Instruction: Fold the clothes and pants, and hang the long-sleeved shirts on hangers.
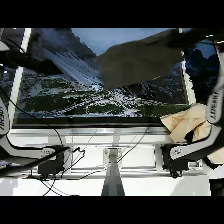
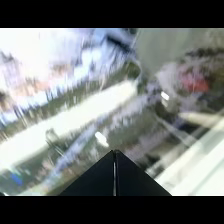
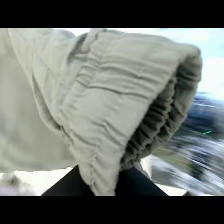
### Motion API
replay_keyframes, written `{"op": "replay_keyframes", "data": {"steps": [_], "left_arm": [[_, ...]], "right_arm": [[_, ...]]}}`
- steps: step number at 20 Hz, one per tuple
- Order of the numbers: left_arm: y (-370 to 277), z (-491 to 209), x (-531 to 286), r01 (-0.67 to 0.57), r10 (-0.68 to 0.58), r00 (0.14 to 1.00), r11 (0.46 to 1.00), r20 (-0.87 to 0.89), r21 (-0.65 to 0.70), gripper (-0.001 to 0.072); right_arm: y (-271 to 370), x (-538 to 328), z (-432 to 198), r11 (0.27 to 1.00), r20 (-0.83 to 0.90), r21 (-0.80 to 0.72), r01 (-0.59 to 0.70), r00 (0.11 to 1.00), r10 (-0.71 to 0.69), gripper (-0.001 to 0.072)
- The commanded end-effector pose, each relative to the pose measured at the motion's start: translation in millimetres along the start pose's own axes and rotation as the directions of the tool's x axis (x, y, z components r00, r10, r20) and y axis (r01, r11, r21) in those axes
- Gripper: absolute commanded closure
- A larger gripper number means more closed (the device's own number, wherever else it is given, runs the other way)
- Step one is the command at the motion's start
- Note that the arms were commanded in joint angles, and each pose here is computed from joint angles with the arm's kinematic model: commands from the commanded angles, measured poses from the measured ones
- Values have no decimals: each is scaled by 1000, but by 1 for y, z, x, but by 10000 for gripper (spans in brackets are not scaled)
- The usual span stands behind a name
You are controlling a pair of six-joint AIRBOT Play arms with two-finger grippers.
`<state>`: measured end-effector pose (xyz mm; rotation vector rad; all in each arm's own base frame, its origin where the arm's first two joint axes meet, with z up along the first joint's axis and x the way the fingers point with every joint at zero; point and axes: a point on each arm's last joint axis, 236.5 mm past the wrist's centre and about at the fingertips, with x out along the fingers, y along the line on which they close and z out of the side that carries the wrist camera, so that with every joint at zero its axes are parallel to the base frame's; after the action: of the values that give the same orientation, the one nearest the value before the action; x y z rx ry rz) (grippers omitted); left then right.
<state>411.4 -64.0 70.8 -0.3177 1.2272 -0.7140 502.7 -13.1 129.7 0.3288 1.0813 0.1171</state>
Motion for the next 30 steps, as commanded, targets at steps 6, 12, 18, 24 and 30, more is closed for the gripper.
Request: {"op": "replay_keyframes", "data": {"steps": [6, 12, 18, 24, 30], "left_arm": [[-84, 50, -110, -211, 125, 932, 951, 341, 227, 698], [-99, 48, -124, -238, 131, 916, 939, 380, 248, 697], [-98, 49, -123, -235, 130, 917, 940, 377, 246, 697], [-98, 49, -123, -235, 130, 917, 940, 377, 246, 696], [-98, 49, -123, -235, 130, 917, 940, 377, 246, 696]], "right_arm": [[-163, -255, -96, 587, 16, 720, 370, 837, -548, 691], [-182, -351, -162, 342, 22, 888, 309, 713, -701, 691], [-195, -380, -189, 227, -4, 937, 265, 659, -752, 42], [-200, -385, -176, 236, 46, 947, 218, 635, -771, 30], [-180, -337, -119, 568, 180, 769, 294, 753, -633, 691]]}}
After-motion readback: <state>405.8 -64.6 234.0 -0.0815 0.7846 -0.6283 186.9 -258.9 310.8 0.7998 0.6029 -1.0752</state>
